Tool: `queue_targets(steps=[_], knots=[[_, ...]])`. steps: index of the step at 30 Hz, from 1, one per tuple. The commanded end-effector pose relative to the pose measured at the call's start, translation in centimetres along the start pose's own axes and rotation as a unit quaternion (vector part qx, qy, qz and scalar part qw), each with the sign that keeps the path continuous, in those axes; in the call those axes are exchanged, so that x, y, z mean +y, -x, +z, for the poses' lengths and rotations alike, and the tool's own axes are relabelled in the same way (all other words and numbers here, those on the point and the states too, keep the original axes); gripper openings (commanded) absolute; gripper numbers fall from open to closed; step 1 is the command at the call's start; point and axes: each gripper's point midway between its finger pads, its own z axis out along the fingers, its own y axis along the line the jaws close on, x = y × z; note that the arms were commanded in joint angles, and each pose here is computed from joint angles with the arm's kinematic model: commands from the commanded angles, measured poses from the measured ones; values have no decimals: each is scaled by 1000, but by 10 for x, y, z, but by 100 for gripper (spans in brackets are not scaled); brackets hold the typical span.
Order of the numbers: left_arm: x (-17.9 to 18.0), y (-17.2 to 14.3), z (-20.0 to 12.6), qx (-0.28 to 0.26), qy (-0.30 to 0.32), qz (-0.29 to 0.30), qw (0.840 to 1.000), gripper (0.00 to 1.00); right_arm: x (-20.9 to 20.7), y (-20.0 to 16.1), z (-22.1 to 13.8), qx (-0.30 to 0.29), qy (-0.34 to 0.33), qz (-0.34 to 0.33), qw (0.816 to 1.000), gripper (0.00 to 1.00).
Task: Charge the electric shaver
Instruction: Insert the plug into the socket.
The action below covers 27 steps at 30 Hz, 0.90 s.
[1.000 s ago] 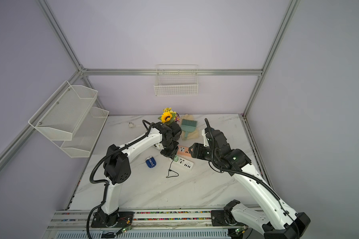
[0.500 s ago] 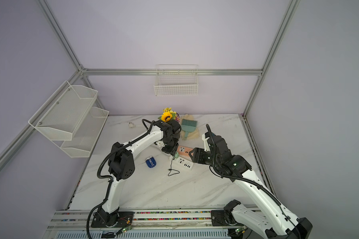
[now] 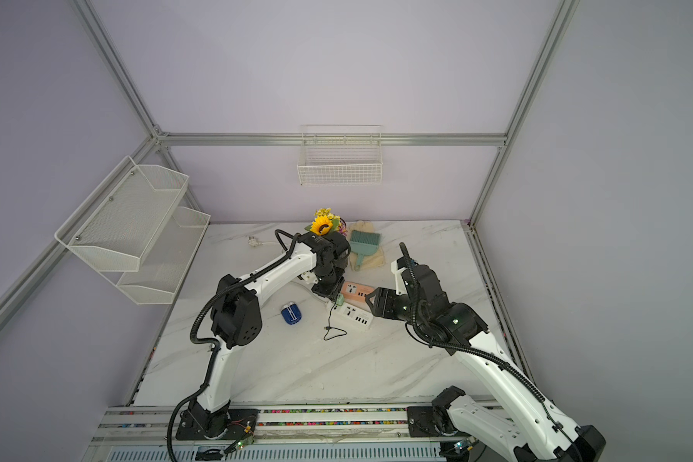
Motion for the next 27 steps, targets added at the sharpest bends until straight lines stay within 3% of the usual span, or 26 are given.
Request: queue_targets(steps=[1, 22, 27], knots=[[3, 13, 2, -32, 12, 7, 999, 0, 4, 1, -4, -6, 9, -1, 1000, 65], [30, 24, 37, -69, 117, -8, 991, 0, -1, 0, -7, -8, -3, 8, 1000, 65], [31, 24, 31, -78, 109, -7, 991, 0, -2, 0, -6, -8, -4, 10, 1000, 65]])
